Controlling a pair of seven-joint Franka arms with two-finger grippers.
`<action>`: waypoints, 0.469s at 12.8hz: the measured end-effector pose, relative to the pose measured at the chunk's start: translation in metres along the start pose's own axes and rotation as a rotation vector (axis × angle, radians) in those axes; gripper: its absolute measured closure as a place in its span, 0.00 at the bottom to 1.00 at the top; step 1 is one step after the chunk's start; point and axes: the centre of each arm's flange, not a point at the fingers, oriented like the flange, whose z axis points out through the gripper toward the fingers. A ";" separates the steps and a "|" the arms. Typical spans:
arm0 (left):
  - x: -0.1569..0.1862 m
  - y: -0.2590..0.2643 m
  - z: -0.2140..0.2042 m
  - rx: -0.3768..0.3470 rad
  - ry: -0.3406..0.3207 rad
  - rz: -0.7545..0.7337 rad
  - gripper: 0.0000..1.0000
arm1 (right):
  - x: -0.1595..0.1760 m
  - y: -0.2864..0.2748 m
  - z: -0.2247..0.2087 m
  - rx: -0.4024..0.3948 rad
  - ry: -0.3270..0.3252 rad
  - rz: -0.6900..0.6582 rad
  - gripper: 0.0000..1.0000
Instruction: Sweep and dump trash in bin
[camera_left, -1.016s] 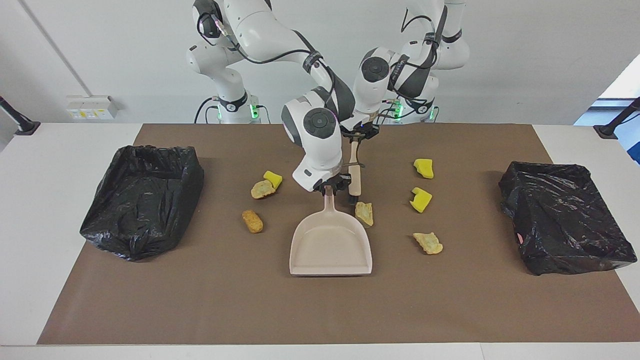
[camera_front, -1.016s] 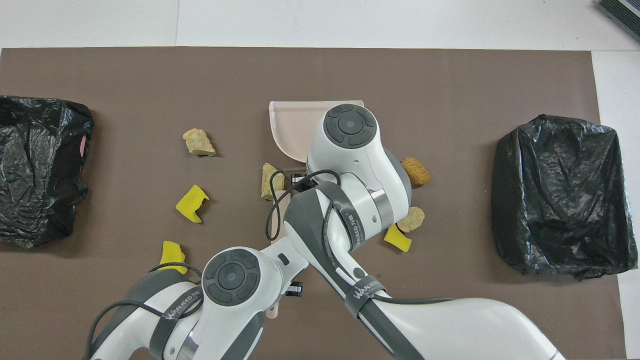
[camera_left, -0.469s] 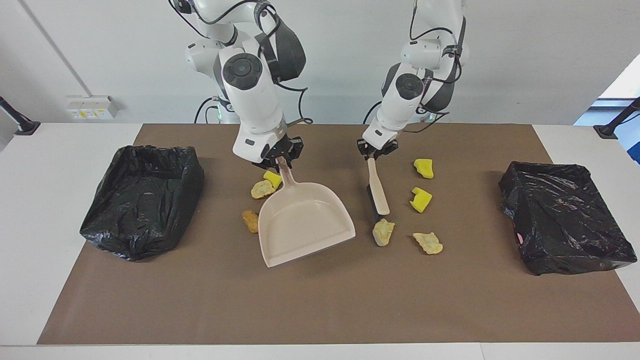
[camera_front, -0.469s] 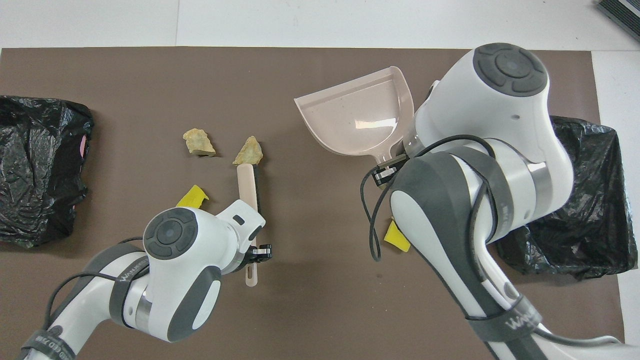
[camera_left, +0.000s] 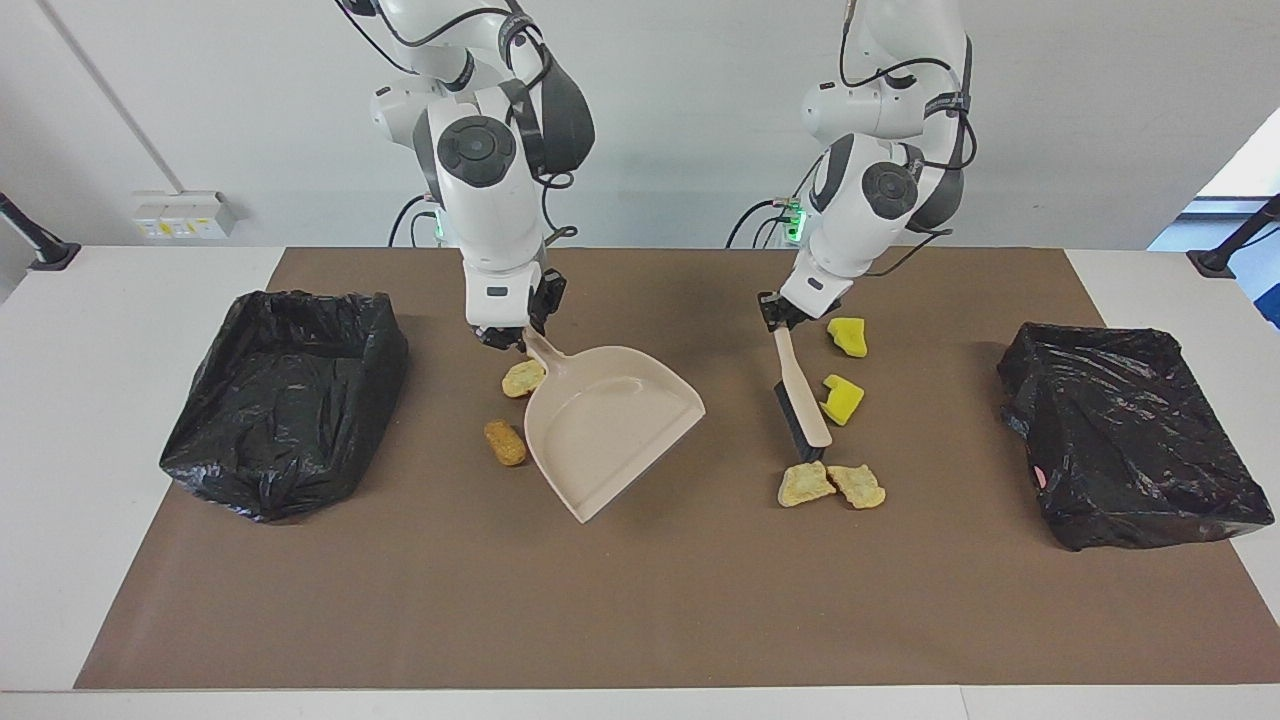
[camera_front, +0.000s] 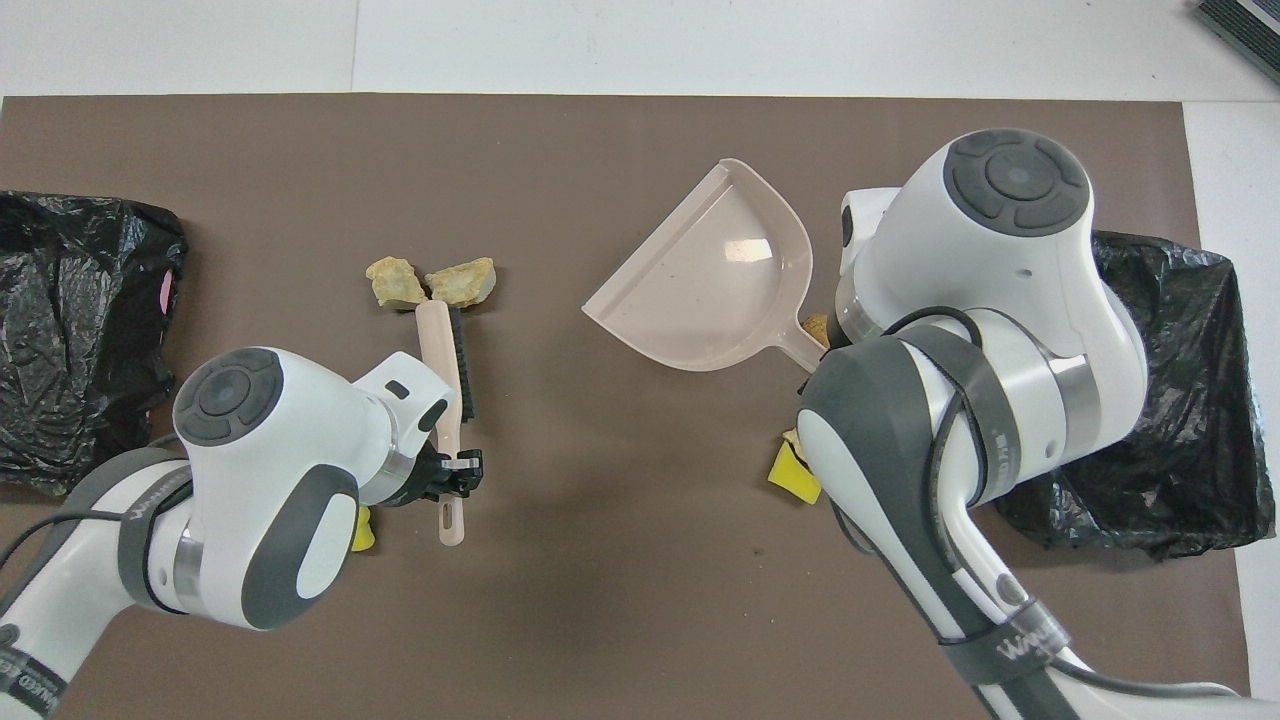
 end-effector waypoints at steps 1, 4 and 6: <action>-0.001 -0.003 -0.016 0.013 -0.004 0.001 0.73 | -0.002 0.002 0.007 -0.004 -0.012 -0.088 0.69; -0.019 -0.018 -0.039 0.120 -0.025 -0.047 0.73 | 0.007 -0.006 0.025 -0.046 -0.038 -0.280 0.69; -0.029 -0.031 -0.038 0.229 -0.043 -0.135 0.73 | 0.020 -0.019 0.036 -0.073 -0.030 -0.387 0.69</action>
